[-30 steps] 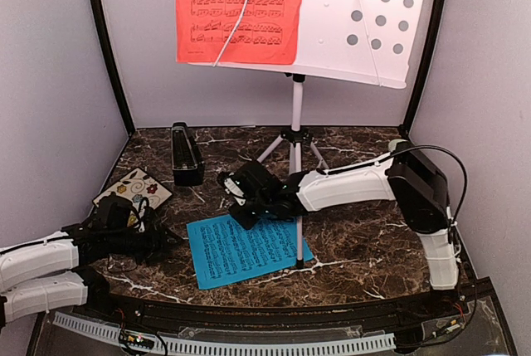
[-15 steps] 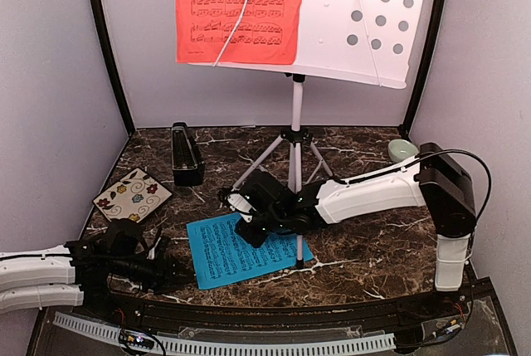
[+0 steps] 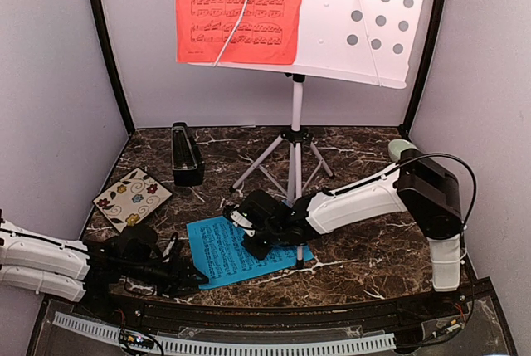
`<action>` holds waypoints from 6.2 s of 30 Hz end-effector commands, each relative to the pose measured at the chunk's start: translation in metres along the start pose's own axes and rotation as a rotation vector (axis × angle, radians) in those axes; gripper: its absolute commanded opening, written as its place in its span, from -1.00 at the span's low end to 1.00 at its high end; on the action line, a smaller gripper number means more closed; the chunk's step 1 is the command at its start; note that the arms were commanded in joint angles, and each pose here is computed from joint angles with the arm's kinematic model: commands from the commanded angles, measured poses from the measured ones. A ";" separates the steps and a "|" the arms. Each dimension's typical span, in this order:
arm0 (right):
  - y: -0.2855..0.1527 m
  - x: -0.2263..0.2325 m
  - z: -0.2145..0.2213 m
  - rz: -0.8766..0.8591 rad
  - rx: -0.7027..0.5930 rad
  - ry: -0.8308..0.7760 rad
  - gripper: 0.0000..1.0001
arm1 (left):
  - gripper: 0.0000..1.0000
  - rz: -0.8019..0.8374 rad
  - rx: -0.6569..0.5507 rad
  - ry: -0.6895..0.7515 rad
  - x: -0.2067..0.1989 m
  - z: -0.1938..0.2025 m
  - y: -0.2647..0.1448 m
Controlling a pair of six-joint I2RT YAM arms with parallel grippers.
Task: Set up the instrument practice props
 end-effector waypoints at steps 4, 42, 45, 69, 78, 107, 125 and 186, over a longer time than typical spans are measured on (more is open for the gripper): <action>0.016 0.001 0.024 0.016 0.045 0.003 -0.85 | -0.13 -0.060 -0.119 -0.030 0.005 -0.014 0.010; -0.064 0.024 -0.047 -0.181 -0.202 0.065 -0.41 | -1.00 -0.294 -0.400 0.260 -0.035 -0.053 -0.041; -0.092 0.018 -0.063 -0.219 -0.290 0.067 -0.03 | -1.00 -0.351 -0.391 0.398 -0.058 -0.058 -0.057; -0.233 -0.007 -0.112 -0.590 -0.467 -0.239 1.00 | -1.00 -0.137 0.001 1.367 -0.206 -0.011 -0.166; -0.250 -0.009 -0.108 -0.607 -0.473 -0.324 1.00 | -1.00 0.030 0.039 1.539 -0.239 0.006 -0.189; -0.228 -0.004 -0.103 -0.877 -0.423 -0.297 0.98 | -1.00 0.047 0.250 1.749 -0.254 0.036 -0.173; -0.231 0.026 -0.094 -0.964 -0.372 -0.335 -0.05 | -1.00 -0.032 0.187 1.859 -0.254 0.033 -0.177; -0.466 -0.026 -0.099 -0.451 -0.929 -0.189 -1.00 | -0.45 0.501 -0.873 1.725 -0.368 -0.002 -0.167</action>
Point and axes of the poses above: each gripper's point midway between its finger pads, its own y axis out along the fingers, its own x axis along the line the jaws close on, z = x × y, the point moved 6 cm from there along -y, back along the fingers, and after that the axes turned 10 degrees about y, right-handed, at the moved point
